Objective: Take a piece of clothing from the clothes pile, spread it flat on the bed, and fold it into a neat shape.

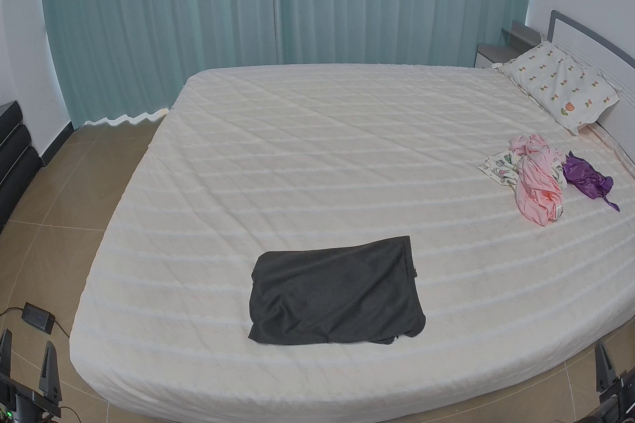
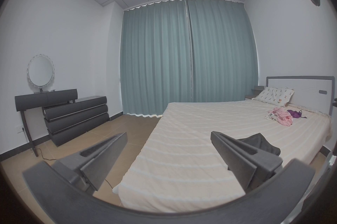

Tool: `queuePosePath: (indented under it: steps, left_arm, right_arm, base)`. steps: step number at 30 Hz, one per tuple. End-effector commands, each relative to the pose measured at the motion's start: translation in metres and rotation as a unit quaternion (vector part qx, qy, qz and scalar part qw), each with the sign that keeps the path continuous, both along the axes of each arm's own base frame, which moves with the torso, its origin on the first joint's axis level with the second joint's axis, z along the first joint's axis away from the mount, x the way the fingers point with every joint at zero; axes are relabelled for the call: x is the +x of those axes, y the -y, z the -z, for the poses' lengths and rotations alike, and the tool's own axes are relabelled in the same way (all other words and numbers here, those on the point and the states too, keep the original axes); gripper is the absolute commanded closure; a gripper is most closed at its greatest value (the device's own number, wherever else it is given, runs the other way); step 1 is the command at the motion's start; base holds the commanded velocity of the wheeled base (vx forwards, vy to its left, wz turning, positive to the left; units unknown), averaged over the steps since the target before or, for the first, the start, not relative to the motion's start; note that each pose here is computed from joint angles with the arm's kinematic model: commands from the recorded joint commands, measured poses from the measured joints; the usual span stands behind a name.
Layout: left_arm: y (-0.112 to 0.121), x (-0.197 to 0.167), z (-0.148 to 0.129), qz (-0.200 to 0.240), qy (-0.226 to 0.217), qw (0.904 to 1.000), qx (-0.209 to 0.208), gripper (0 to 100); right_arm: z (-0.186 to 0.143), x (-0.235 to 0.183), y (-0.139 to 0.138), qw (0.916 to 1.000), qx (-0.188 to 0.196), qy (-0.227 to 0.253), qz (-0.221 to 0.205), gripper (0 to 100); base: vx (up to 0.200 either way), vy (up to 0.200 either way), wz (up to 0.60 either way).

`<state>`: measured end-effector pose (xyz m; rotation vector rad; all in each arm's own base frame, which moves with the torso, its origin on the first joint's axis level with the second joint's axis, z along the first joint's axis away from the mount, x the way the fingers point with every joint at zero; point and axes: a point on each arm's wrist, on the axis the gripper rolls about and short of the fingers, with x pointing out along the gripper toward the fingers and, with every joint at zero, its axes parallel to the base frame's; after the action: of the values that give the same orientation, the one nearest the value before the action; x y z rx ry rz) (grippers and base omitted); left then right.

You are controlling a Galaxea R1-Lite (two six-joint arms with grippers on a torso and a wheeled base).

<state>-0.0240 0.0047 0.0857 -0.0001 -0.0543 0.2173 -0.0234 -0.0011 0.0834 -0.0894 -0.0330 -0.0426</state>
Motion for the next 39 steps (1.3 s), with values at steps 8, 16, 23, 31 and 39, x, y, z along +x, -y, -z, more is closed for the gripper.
queuePosePath:
  steps: [8,16,23,31,39]
  left_arm:
    - [0.0052,0.0016,0.0096,0.117,-0.032,0.9926,0.006,0]
    - [0.0051,0.0013,0.0097,0.114,-0.031,0.9929,0.007,0]
    - [0.0052,0.0015,0.0097,0.115,-0.031,0.9928,0.005,0]
    - [0.0052,0.0015,0.0097,0.115,-0.031,0.9928,0.005,0]
    - [0.0052,0.0015,0.0097,0.115,-0.031,0.9928,0.005,0]
  right_arm:
    - [0.0078,0.0007,-0.0016,0.9987,0.034,-0.017,-0.033,0]
    - [0.0078,0.0007,-0.0014,0.9988,0.035,-0.017,-0.03,0]
    - [0.0078,0.0006,-0.0009,0.999,0.039,-0.016,-0.017,0]
    - [0.0078,0.0006,-0.0009,0.9986,0.047,-0.016,-0.02,0]
    - [0.0078,0.0006,-0.001,0.9988,0.042,-0.016,-0.019,0]
  base:
    - [0.0,0.0,0.0]
    - [0.0,0.0,0.0]
    - [0.0,0.0,0.0]
    - [0.0,0.0,0.0]
    - [0.0,0.0,0.0]
